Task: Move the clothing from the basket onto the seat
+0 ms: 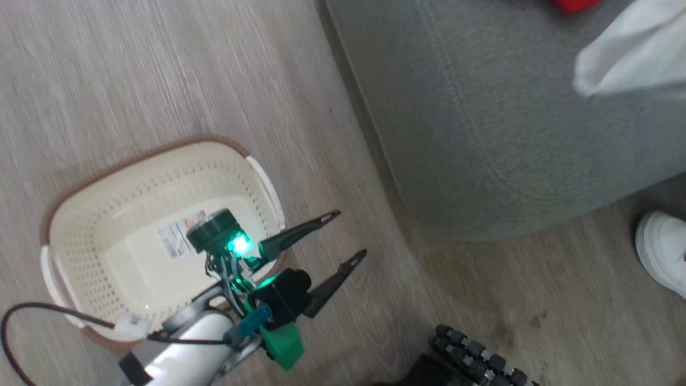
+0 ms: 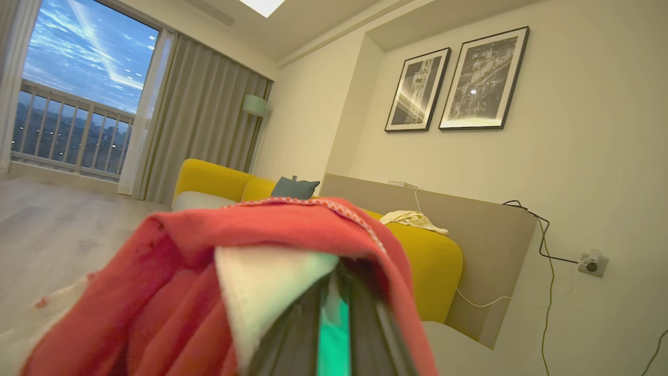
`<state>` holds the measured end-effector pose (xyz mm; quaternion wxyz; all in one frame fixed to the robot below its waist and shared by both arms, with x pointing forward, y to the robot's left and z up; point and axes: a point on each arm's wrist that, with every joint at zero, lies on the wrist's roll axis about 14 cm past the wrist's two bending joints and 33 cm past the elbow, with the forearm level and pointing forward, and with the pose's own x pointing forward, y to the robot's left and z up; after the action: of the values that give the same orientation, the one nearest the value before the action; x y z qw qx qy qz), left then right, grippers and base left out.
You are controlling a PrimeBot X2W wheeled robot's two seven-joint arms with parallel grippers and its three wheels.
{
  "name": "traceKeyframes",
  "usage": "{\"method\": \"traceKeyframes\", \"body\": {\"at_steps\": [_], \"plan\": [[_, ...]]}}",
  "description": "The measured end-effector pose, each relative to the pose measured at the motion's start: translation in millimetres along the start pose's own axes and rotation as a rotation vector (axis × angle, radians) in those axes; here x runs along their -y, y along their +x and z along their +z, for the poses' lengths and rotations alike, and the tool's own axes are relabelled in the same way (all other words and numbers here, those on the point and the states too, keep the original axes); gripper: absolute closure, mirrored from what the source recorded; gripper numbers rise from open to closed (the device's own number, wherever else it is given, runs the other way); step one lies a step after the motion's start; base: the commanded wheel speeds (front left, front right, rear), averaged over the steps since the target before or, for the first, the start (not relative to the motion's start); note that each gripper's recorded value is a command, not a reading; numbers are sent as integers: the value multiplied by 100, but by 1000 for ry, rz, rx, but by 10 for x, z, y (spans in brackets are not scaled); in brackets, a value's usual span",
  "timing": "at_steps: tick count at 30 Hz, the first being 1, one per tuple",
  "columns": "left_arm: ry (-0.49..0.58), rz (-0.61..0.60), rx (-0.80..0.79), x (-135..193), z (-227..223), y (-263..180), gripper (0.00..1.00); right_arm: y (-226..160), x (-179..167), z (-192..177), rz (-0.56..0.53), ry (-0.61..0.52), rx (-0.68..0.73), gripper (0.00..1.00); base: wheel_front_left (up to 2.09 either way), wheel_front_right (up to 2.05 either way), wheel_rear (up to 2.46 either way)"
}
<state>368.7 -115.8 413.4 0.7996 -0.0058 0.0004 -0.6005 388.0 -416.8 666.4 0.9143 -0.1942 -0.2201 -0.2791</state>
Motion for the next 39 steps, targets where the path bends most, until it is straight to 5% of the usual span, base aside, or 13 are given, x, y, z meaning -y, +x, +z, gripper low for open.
{"method": "traceKeyframes", "body": {"at_steps": [7, 20, 28, 36, 37, 38, 39], "plan": [[-32, 20, -18, -145, -216, -62, 0, 445, -116, -306, 10, -13, -23, 100, 0, 0, 0], [-86, 127, -98, -524, -734, -365, 0, 1053, -747, -1550, 69, 6, -274, 100, 0, 0, 0], [-115, 179, -145, -598, -931, -541, 0, 611, -1335, -2630, 171, -14, -638, 100, 0, 0, 0], [-109, 199, -133, -678, -916, -523, 0, 303, -1604, -2995, 243, -26, -837, 100, 0, 0, 0], [-108, 201, -131, -683, -907, -520, 0, 289, -1599, -3001, 241, -23, -844, 75, 0, 0, 0], [-106, 201, -130, -685, -899, -516, 0, 292, -1588, -2991, 240, -21, -840, 29, 0, 0, 0], [-103, 202, -129, -690, -888, -512, 0, 303, -1574, -2972, 236, -18, -831, 0, 0, 0, 0]]}}
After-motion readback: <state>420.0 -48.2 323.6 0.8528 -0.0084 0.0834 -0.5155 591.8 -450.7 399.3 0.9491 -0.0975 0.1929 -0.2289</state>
